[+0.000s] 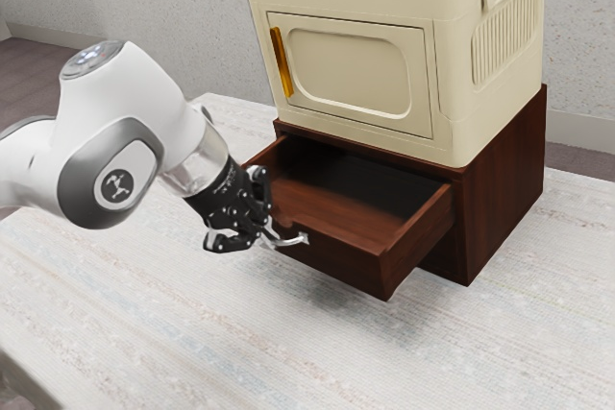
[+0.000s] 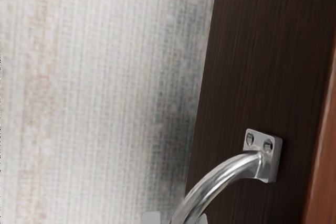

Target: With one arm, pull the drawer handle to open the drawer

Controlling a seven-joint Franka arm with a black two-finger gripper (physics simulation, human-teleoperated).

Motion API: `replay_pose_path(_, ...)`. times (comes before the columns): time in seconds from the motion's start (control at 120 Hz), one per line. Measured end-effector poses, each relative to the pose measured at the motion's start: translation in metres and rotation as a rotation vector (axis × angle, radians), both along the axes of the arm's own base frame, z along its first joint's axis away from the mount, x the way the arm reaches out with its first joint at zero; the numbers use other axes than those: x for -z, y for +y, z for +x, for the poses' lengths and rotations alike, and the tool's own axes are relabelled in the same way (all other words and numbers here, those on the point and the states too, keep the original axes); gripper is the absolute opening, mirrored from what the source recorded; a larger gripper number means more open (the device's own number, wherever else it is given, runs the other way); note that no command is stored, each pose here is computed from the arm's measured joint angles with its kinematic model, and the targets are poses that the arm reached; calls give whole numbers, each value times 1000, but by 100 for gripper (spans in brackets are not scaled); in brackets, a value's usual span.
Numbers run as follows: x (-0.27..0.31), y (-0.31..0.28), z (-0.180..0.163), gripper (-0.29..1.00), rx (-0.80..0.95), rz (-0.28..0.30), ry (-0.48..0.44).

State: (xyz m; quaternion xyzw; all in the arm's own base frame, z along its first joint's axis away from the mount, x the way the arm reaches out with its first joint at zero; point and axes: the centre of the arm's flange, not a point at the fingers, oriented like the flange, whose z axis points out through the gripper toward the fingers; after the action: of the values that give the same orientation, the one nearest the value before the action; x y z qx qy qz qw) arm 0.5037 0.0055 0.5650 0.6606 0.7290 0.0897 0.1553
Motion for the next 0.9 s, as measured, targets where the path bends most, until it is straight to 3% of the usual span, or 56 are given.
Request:
replay_pose_path(0.625,-17,0,-10,18,0,-4,-23)
replay_pose_path(0.717,-30,2,-6,33,-2,-3,-25)
replay_pose_path(0.9,-56,5,42,55,-9,15,27)
